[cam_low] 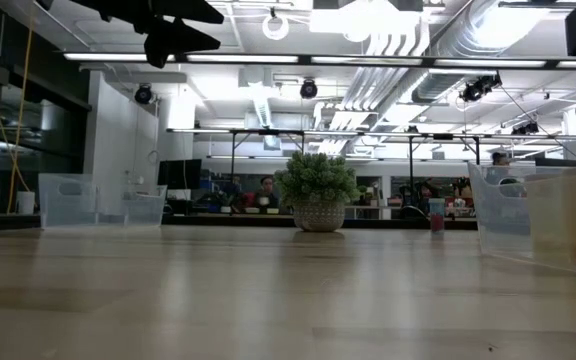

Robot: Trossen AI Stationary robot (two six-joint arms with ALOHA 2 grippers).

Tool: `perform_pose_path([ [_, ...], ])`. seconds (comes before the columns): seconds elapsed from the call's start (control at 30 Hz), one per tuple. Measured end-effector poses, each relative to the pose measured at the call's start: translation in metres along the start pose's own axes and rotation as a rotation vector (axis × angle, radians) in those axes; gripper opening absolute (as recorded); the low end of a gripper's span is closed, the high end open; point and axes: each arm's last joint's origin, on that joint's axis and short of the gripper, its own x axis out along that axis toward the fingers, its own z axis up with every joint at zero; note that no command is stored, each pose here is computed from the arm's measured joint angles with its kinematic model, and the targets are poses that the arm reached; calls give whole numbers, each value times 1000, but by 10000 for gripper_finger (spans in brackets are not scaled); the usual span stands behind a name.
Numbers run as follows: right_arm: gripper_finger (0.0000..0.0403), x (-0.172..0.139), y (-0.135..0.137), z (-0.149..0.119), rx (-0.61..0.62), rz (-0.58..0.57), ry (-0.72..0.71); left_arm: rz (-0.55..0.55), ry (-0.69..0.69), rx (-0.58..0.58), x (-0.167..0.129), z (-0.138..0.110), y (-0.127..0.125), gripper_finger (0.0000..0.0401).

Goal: Pick and place medicine bottles into bin by pill shape (circle, oval)
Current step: Put the yellow tablet bottle into the right transparent bin, then put the pink tablet bottle into the right transparent bin

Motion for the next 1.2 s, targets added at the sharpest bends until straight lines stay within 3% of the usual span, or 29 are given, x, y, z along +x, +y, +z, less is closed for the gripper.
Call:
perform_pose_path([
  [0.43,113,7,0,-3,6,27,-4,0,0,0,0,0,0,232],
  [0.83,212,6,1,-2,42,41,-4,0,0,0,0,0,0,232],
  [1.03,232,-8,5,5,48,76,-7,0,0,5,0,0,0,232],
  [1.2,233,-40,7,16,-8,91,-9,0,0,19,0,0,0,232],
])
